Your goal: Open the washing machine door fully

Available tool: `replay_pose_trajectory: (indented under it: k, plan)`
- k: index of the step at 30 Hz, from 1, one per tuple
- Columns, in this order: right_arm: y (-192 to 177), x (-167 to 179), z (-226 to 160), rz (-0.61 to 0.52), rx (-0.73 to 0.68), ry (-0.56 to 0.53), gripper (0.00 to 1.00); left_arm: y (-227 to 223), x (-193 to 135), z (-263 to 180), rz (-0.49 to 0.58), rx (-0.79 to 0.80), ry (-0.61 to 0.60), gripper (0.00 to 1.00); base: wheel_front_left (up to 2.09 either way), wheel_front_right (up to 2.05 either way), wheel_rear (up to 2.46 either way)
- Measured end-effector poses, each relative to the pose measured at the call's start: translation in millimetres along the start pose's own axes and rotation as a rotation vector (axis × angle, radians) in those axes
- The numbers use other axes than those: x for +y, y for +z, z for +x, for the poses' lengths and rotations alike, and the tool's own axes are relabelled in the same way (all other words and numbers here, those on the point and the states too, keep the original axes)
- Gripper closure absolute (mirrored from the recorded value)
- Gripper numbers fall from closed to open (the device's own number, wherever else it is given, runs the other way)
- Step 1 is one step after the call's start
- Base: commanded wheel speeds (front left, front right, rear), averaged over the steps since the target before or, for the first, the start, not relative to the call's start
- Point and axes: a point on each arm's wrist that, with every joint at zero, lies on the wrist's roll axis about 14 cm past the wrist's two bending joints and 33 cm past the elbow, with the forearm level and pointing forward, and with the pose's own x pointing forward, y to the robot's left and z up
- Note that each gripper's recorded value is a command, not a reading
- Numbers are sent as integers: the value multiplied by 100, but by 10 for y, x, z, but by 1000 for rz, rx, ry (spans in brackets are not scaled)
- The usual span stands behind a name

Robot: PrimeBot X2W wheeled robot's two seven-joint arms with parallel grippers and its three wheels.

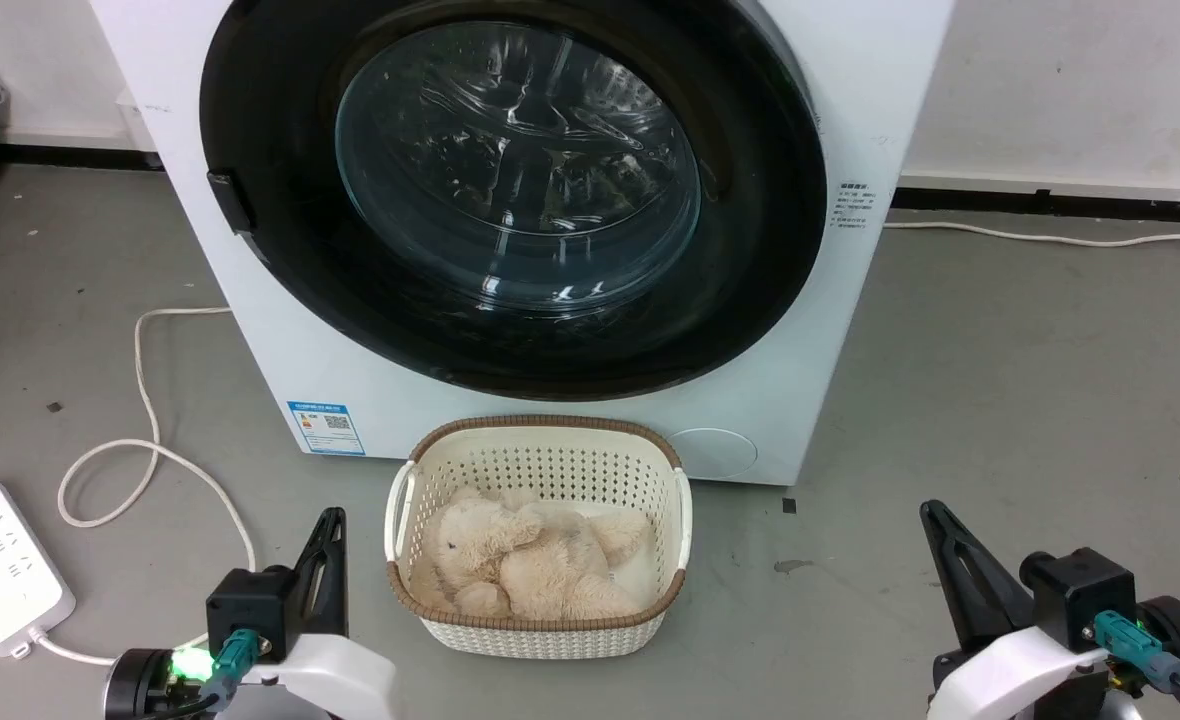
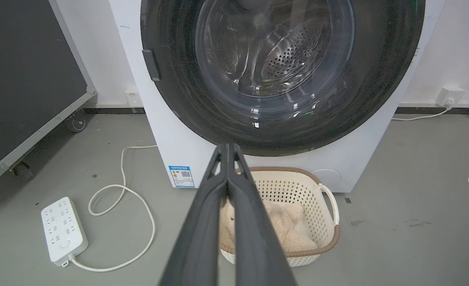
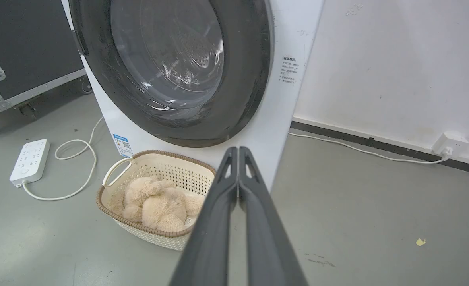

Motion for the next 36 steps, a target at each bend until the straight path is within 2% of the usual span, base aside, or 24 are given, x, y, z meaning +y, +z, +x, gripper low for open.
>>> replay_pose_trajectory:
  k: [14,15,36]
  plan:
    - [-1,2,-1,0,0,1,100,-1,0,-1,-1,0,0,100,0,0,0]
    - [-1,1,-2,0,0,0,0,-4,-2,-2,-2,1,-1,0,0,0,0]
    - [-13,18,25,6,-15,6,0,-19,-74,16,-5,-13,-15,0,0,0,0]
